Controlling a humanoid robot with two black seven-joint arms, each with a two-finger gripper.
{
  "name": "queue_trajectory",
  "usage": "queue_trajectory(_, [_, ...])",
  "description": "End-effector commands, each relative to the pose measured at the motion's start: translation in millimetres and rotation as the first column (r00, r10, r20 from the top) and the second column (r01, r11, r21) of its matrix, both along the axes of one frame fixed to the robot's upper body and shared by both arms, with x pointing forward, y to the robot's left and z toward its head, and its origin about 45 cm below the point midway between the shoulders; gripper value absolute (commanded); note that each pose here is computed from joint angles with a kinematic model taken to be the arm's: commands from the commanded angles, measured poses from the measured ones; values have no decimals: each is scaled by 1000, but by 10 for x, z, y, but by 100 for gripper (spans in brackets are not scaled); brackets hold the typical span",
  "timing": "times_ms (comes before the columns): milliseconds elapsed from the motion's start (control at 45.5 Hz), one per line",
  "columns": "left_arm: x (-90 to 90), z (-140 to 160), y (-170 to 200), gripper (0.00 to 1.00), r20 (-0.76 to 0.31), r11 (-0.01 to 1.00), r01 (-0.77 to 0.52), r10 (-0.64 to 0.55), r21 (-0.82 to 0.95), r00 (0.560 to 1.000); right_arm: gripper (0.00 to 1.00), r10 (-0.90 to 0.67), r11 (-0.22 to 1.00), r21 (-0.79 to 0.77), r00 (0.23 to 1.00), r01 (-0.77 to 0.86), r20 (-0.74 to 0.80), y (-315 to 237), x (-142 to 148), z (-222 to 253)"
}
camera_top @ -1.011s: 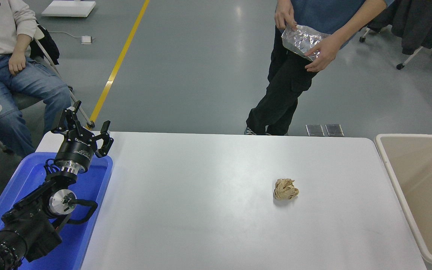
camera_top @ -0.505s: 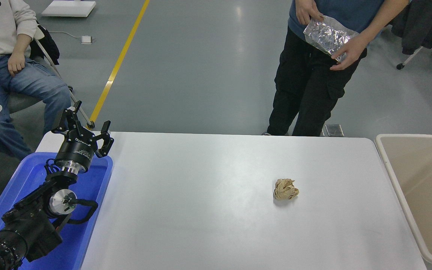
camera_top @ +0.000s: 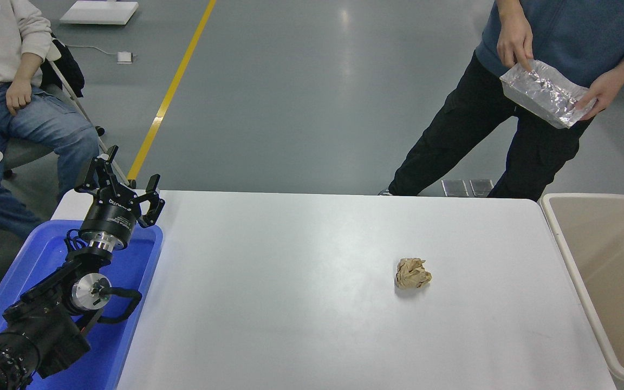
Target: Dispose of the paper cup in the dustbin
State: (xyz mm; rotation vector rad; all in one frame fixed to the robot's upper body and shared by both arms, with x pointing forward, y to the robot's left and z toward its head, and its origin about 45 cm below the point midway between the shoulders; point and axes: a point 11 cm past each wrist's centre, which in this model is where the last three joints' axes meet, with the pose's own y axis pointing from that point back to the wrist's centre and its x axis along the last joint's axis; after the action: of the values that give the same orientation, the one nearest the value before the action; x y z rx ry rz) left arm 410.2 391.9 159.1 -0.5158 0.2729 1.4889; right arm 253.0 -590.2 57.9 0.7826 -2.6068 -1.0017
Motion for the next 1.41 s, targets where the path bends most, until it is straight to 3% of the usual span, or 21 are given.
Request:
queue_trajectory(0, [6, -1, -10, 100, 0, 1000, 0, 0, 0, 1000, 100, 41, 999, -15, 999, -41, 32, 9, 205, 143])
queue_trajectory(242, [15, 3, -27, 100, 0, 1000, 5, -5, 1, 1000, 100, 130, 991, -20, 970, -129, 206, 189, 972, 694])
queue_trajectory(374, [18, 6, -33, 100, 0, 1000, 8, -8, 3, 1000, 100, 262, 960, 3, 901, -280, 347, 464, 1415, 992])
queue_trajectory(615, [12, 0, -26, 100, -2, 1000, 8, -8, 5, 1000, 100, 523, 755, -14, 588, -656, 617, 1210, 1953, 1445])
queue_trajectory(835, [11, -2, -23, 100, -3, 1000, 6, -6, 6, 1000, 100, 565, 487, -39, 281, -872, 776, 2223, 2180, 1747])
queue_trajectory(1099, [11, 0, -20, 100, -1, 1000, 5, -5, 5, 1000, 100, 573, 325, -113, 101, -939, 813, 3272, 2207, 1673])
queue_trajectory(1209, [11, 0, -20, 100, -2, 1000, 5, -5, 5, 1000, 100, 546, 350, -110, 107, -930, 831, 3538, 2222, 1552])
queue_trajectory(1385, [11, 0, -20, 100, -2, 1000, 5, -5, 5, 1000, 100, 524, 442, -17, 242, -897, 816, 3674, 2212, 1153])
